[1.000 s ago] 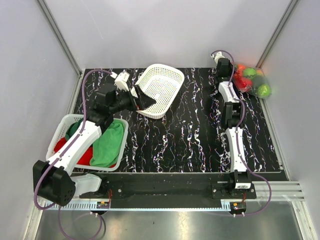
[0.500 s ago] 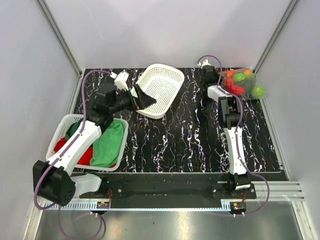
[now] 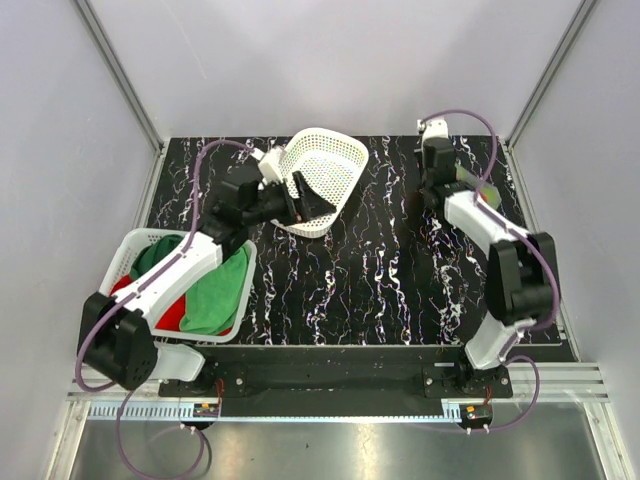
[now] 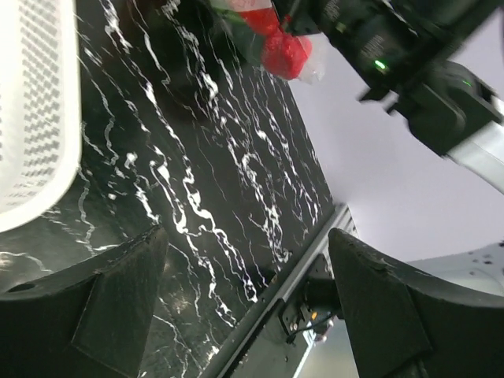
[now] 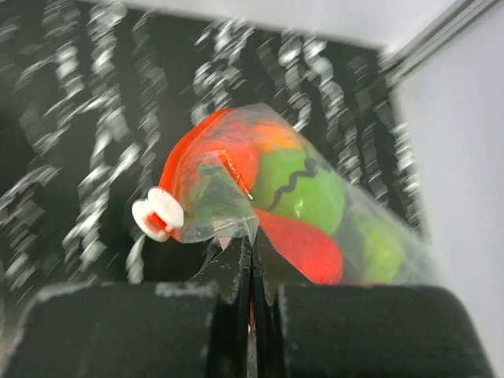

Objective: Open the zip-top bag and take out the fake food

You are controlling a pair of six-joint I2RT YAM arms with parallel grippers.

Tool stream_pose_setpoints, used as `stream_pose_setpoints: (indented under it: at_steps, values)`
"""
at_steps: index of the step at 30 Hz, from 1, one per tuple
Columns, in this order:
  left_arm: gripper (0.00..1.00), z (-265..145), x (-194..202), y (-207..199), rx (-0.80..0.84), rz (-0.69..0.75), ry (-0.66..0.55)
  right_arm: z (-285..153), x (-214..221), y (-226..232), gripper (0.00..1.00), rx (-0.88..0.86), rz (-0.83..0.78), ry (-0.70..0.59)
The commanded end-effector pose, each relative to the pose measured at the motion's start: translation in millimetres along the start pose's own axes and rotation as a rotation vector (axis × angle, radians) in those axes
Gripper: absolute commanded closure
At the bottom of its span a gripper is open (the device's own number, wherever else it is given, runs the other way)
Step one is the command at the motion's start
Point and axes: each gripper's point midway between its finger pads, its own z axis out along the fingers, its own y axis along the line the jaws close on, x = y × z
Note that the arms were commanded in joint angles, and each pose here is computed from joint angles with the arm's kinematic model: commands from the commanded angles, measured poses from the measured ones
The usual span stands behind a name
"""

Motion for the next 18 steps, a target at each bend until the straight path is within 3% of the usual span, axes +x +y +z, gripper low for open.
stream_pose_setpoints:
  at_steps: [1, 9, 16, 18]
  values:
    - [0.13, 18, -16, -30, 0.067, 0.057, -0.038, -48, 25, 43, 1.00, -0.282, 0.195, 0.038]
    - [0.18, 54, 4, -40, 0.115, 0.331, 0.018, -119, 5, 49, 1.00, -0.487, 0.287, -0.063]
    - [0.20, 66, -9, -53, 0.199, 0.612, -0.017, -160, -12, 29, 1.00, -0.498, 0.319, -0.127]
    - [0.20, 64, -11, -71, 0.288, 0.692, -0.014, -166, -14, 31, 1.00, -0.524, 0.316, -0.121]
